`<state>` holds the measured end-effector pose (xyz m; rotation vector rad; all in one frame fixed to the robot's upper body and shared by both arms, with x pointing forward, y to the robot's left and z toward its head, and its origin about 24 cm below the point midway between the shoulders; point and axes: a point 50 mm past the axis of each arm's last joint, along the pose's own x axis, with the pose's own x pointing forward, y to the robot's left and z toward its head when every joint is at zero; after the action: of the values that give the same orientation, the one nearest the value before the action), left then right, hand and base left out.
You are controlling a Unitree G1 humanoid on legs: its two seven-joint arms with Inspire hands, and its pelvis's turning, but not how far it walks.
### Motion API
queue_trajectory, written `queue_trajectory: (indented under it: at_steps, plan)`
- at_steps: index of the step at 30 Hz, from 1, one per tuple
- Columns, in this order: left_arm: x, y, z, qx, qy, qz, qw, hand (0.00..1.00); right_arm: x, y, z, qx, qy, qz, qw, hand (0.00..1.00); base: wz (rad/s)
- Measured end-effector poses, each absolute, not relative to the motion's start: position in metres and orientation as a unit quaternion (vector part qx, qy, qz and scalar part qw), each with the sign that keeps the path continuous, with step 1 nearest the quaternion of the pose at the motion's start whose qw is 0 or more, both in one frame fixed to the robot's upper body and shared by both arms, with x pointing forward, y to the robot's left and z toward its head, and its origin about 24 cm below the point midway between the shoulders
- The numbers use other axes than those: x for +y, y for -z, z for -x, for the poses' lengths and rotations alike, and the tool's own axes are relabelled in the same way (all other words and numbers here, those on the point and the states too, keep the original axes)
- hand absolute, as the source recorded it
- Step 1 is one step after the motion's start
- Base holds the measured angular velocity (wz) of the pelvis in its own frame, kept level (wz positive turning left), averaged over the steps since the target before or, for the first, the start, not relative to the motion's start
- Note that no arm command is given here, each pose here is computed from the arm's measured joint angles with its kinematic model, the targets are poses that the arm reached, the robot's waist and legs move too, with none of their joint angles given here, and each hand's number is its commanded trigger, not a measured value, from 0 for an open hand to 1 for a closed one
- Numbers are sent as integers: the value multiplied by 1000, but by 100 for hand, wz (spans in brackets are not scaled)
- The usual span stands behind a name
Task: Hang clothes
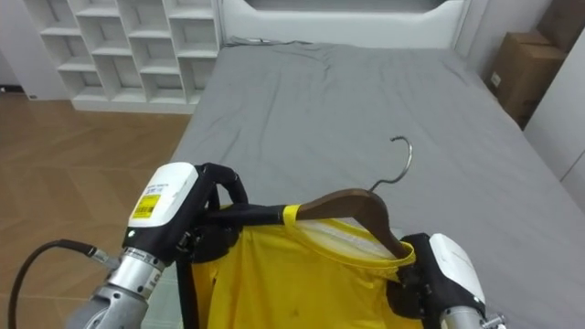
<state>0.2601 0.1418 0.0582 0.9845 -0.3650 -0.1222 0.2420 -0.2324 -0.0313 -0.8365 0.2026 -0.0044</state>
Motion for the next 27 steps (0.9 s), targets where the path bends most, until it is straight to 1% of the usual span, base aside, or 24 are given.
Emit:
queue_trajectory:
  at_steps: [21,22,23,24,25,26,27]
  plan:
    - [140,-57,-260,-170,62,-466,866,100,-234,31,-242,100,15,395,913,100,1]
    - [140,-57,-260,-169,61,-466,866,87,-234,30,-243,100,15,395,913,100,0]
    - [140,-56,-260,-166,60,-467,866,87,-233,29,-243,100,15,397,912,100,0]
    - [140,-56,-260,-165,60,-467,866,56,-233,29,-243,100,15,398,912,100,0]
    - [140,-56,-260,-164,59,-468,866,15,-232,28,-244,101,15,399,911,100,0]
    - [141,-56,-260,-162,59,-469,866,0,-231,27,-244,101,14,400,911,100,0]
    - [141,-56,-260,-162,59,-469,866,0,-231,27,-245,100,14,401,911,100,0]
